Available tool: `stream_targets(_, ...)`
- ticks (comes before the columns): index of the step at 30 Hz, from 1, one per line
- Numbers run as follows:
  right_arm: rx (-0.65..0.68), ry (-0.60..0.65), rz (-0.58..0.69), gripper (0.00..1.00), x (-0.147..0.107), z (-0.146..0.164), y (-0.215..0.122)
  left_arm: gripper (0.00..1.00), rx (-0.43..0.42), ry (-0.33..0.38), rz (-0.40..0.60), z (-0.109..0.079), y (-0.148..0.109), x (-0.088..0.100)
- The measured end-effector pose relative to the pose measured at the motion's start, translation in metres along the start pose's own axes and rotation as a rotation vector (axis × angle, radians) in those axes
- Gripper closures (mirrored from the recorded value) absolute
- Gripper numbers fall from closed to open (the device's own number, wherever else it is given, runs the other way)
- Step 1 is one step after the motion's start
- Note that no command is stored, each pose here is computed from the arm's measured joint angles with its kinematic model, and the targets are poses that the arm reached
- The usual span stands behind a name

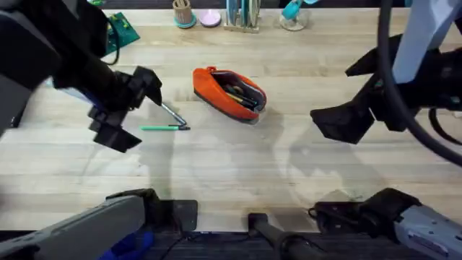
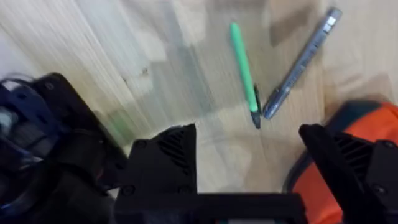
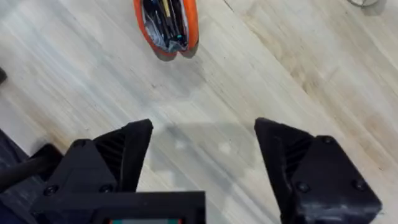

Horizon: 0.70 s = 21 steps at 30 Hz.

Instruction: Unzip the bag, pick up the pens from the table one at a time and place them inside, then zip the bag closed.

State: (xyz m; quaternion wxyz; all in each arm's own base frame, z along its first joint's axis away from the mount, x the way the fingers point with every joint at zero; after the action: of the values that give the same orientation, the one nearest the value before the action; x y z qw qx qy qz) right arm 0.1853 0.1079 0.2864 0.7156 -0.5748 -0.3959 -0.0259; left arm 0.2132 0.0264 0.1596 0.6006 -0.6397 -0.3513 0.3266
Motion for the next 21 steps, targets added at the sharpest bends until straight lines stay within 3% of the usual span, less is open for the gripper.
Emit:
stream_targets(9,0.0,0.0,0.0,0.005,0.0,0.0,0.0,0.054,-0.066,-0.113,-0.01,-0.004,0.053,0.0)
stream_targets(21,0.0,0.0,0.0,0.005,0.0,0.0,0.0,0.116,-0.026,-0.206,-0.029,0.008,0.069,-0.002)
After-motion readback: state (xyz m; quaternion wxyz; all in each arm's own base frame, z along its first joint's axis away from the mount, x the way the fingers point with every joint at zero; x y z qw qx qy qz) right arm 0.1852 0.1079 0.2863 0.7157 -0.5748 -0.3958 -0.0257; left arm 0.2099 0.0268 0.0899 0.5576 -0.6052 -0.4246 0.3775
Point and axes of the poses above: each hand's point on the last joint's axis, 136 mm out from that joint toward the fingers, its own y axis out along the fingers, its own z axis along the line the jaws close on, x = y × z, the point moved 4 cm from there along -y, back along the fingers, and after that the axes turned 15 degrees about y, right-handed, at the moved point
